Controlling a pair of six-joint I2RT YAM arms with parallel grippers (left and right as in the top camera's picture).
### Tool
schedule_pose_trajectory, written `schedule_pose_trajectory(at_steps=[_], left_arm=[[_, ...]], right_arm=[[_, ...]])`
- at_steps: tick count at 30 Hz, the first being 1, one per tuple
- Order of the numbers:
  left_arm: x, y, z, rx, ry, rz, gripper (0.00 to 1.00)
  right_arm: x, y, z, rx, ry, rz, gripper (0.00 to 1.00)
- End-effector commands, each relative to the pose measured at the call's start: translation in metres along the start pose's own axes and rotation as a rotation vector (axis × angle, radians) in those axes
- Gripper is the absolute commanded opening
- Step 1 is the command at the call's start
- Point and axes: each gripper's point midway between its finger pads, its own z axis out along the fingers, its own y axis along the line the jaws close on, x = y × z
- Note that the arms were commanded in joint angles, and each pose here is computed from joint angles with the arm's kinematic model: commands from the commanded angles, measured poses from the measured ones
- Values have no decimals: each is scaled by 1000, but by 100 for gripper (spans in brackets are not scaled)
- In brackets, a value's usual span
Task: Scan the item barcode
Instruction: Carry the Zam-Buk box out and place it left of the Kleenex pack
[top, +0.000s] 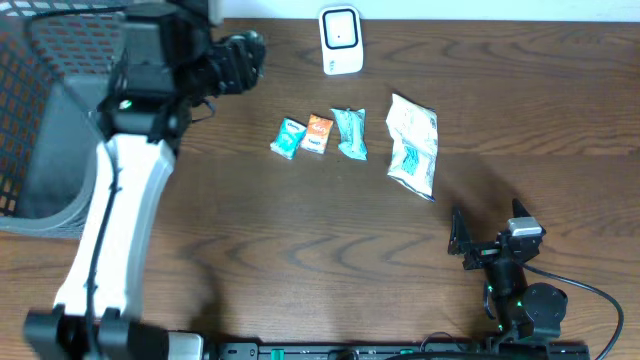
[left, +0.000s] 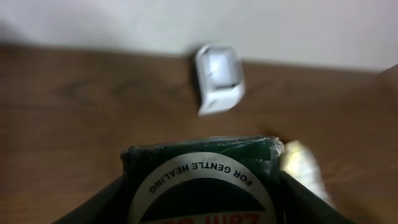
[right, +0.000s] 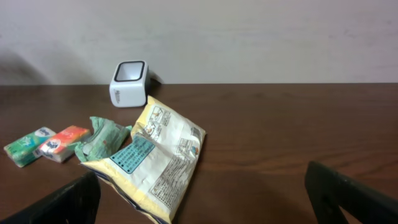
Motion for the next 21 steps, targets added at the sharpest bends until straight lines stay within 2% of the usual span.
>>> schedule_pose_trajectory(at_steps=[1, 7, 12, 14, 21], left_arm=[[25, 39, 32, -158, 95, 59, 49], [79, 67, 85, -179, 280, 69, 49], [114, 87, 121, -186, 372, 78, 49], [128, 93, 131, -190, 405, 73, 57], [144, 111, 142, -251, 444, 74, 58]], right_arm=[[0, -1, 0, 6, 0, -11, 99], [0, -1, 0, 6, 0, -11, 99], [0, -1, 0, 6, 0, -11, 99], [0, -2, 0, 6, 0, -11, 99], [0, -1, 0, 6, 0, -11, 99]])
